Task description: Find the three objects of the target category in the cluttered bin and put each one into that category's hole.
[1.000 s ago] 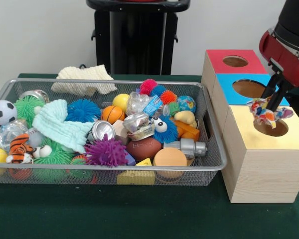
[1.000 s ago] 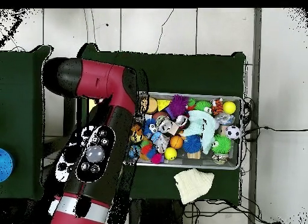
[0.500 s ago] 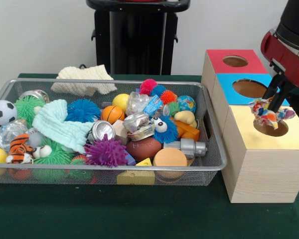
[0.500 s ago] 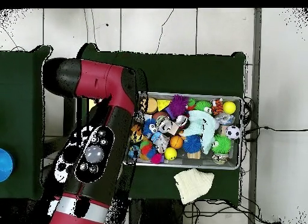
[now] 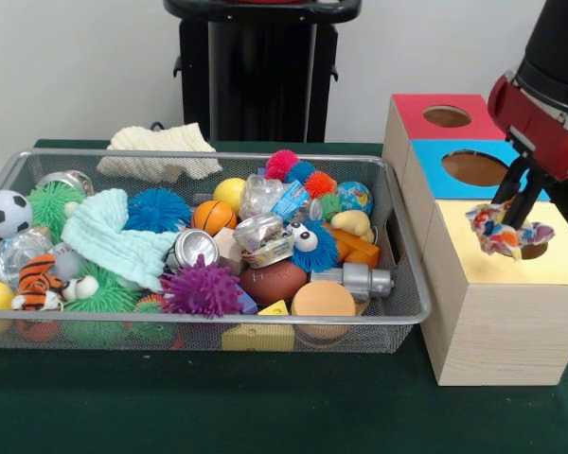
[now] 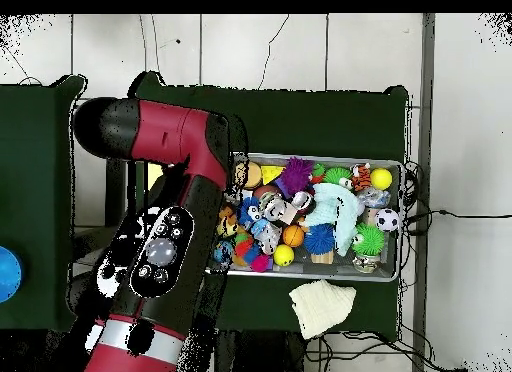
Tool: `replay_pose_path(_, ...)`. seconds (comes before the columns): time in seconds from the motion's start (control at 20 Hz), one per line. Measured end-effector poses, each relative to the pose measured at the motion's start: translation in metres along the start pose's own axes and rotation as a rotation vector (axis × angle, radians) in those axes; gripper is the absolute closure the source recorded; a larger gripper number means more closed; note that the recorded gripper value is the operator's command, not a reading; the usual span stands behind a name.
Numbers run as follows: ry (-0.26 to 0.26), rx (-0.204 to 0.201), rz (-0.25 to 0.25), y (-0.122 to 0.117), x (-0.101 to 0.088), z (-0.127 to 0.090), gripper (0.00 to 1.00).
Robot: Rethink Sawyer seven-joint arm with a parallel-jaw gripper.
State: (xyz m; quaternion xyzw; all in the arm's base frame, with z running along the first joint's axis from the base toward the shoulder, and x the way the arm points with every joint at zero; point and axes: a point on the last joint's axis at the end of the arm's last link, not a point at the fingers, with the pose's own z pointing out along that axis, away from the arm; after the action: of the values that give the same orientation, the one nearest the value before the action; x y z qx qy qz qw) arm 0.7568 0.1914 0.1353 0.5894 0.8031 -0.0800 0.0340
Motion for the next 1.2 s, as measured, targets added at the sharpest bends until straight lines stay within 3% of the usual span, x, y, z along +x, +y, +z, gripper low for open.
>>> replay_pose_path(0.5,-0.005,0.007,-0.006,-0.001,0.004,0.023,1.00)
replay_pose_path(0.85,0.000,0.008,-0.007,-0.003,0.011,0.021,1.00)
replay_pose_path(1.2,0.015,0.017,-0.012,-0.012,0.032,0.017,1.00)
